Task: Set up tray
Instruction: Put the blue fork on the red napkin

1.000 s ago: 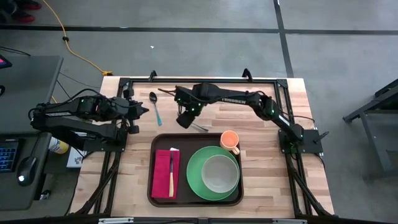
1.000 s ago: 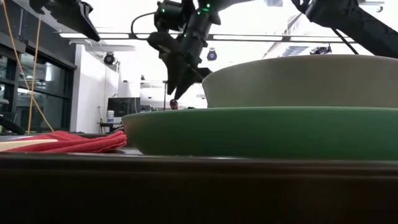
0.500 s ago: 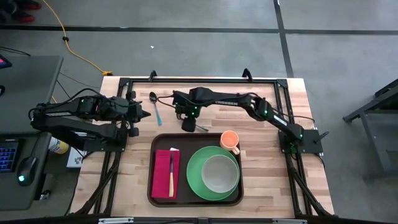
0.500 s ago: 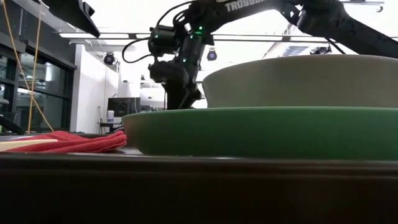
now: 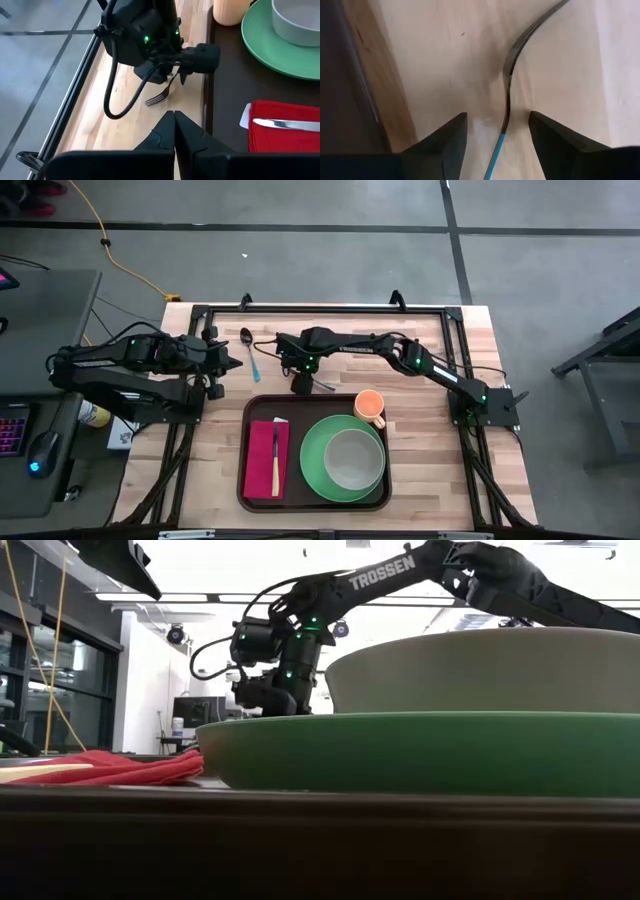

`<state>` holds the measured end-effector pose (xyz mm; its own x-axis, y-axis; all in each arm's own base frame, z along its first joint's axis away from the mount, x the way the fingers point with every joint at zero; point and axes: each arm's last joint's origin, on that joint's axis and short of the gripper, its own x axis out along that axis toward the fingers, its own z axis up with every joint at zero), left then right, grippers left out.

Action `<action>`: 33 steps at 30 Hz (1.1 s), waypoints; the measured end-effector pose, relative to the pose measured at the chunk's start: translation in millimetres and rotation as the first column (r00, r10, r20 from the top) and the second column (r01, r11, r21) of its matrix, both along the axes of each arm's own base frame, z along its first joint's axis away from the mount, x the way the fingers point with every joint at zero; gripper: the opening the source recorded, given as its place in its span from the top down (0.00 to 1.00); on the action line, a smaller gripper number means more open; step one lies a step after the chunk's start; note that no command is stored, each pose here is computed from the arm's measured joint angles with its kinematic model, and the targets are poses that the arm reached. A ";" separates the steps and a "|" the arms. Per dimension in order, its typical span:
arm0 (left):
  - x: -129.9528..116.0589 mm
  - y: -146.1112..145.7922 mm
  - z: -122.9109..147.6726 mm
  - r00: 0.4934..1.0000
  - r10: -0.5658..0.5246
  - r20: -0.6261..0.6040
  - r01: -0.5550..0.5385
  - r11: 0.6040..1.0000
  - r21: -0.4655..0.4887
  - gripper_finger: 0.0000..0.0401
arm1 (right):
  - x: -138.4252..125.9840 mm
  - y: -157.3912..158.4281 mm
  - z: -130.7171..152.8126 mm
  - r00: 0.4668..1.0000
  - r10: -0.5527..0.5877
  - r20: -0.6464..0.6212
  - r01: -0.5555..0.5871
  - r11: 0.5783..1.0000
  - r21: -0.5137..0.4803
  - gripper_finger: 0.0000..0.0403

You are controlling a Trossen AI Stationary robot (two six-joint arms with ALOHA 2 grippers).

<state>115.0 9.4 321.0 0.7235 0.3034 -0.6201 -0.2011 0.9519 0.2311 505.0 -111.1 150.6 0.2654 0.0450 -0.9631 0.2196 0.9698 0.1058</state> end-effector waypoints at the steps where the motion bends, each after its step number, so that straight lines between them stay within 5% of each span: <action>1: 0.0 0.0 0.0 1.000 0.001 0.000 -0.001 1.000 0.000 0.92 | 0.5 0.2 -2.2 1.000 -0.009 -0.005 0.009 1.000 -0.007 0.53; 13: -1.6 0.1 -1.7 1.000 0.003 -0.025 -0.002 1.000 0.003 0.92 | 3.5 2.1 -7.9 0.994 -0.112 -0.007 0.111 0.992 -0.051 0.77; 25: -4.5 0.2 -4.7 0.997 -0.009 -0.074 0.010 1.000 0.019 0.92 | -5.0 23.9 -57.1 0.968 -0.247 -0.042 0.248 0.969 0.009 0.99; 33: -4.8 0.2 -5.1 0.996 -0.018 -0.084 0.020 0.999 0.028 0.92 | -1.4 21.5 -17.7 0.963 -0.271 0.014 0.271 0.962 -0.026 1.00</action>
